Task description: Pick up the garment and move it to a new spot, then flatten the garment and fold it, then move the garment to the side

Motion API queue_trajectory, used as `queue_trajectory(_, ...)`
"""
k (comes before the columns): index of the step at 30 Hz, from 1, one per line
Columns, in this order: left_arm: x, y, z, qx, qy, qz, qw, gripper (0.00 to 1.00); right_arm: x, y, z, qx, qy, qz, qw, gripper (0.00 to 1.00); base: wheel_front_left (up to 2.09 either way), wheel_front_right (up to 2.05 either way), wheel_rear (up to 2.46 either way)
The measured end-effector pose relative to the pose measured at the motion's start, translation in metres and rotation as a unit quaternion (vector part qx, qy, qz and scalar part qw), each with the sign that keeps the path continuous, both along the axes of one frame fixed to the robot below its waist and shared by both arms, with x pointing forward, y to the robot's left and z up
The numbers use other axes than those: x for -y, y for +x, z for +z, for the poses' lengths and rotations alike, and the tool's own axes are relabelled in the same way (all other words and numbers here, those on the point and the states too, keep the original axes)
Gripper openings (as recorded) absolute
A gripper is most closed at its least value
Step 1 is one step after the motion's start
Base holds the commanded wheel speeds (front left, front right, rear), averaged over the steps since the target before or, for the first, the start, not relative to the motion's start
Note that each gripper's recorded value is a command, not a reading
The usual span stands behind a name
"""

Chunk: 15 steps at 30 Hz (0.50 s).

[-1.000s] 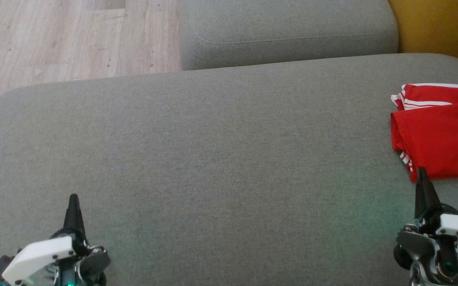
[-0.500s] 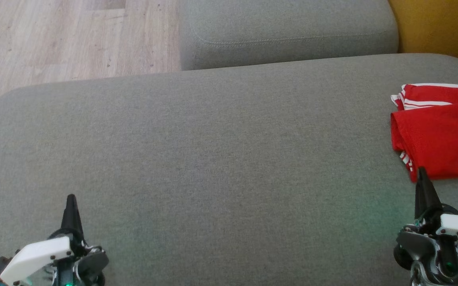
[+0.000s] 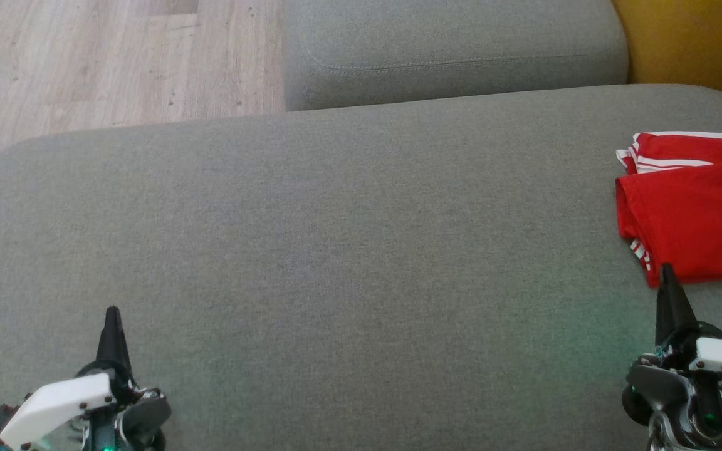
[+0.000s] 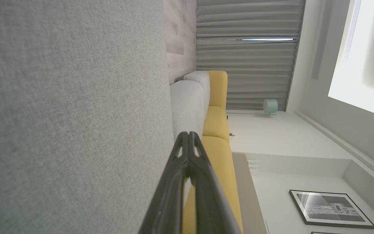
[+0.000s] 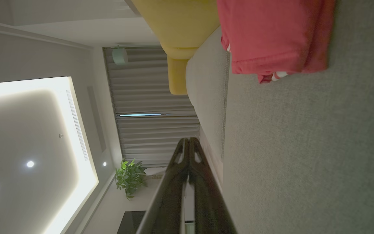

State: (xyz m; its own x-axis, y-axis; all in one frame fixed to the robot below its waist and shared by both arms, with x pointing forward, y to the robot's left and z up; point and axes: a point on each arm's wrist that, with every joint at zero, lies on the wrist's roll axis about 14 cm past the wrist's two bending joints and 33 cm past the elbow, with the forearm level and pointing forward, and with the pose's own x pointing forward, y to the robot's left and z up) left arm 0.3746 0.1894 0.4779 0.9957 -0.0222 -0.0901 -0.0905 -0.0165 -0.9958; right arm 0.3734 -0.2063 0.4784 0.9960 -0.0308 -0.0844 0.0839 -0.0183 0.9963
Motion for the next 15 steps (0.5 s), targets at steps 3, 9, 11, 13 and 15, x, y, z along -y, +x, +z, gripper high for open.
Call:
queue_trajectory(3,0.0,0.0,0.0,0.0,0.001,0.0,1.0,0.0,0.0001,0.0,0.0,0.0,0.0,0.0,1.0,0.0,0.0,0.0,0.0)
queue_trajectory(9,0.0,0.0,-0.0001,0.0,0.0,0.0,1.0,0.0,0.0005,-0.0001,0.0,0.0,0.0,0.0,1.0,0.0,0.0,0.0,0.0)
queue_trajectory(11,0.0003,0.0,-0.0001,0.0,0.0,-0.001,1.0,0.0,0.0006,-0.0001,0.0,0.0,0.0,-0.001,1.0,0.0,0.0,0.0,0.0)
queue_trajectory(13,0.0003,0.0,-0.0001,0.0,0.0,-0.001,1.0,0.0,0.0008,-0.0001,0.0,0.0,0.0,-0.001,1.0,0.0,0.0,0.0,0.0)
queue_trajectory(15,0.0003,0.0,-0.0001,0.0,0.0,-0.001,1.0,0.0,0.001,-0.0001,0.0,0.0,0.0,-0.001,1.0,0.0,0.0,0.0,0.0)
